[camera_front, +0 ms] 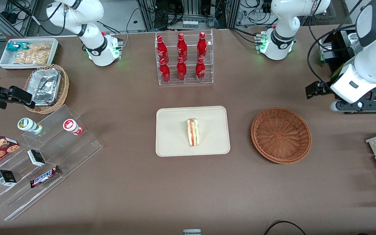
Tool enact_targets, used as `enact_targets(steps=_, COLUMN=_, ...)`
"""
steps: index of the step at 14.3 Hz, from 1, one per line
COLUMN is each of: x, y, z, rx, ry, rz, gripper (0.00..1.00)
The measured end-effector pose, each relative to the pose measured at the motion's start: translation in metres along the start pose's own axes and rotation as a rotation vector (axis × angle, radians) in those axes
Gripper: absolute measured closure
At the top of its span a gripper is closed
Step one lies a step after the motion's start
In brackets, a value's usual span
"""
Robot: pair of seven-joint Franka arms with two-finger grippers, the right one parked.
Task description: Place sandwich from basket to tray
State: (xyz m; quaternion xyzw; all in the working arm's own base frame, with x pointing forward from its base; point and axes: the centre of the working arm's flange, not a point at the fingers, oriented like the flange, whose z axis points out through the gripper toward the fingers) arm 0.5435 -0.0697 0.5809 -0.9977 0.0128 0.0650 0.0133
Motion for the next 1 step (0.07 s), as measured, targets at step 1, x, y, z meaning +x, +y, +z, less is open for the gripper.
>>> enact_targets(steps=1, x=-0.0016, y=-0.0041, z=-0.0042, rx=-0.001, ry=0.008, rz=-0.008, gripper=0.0)
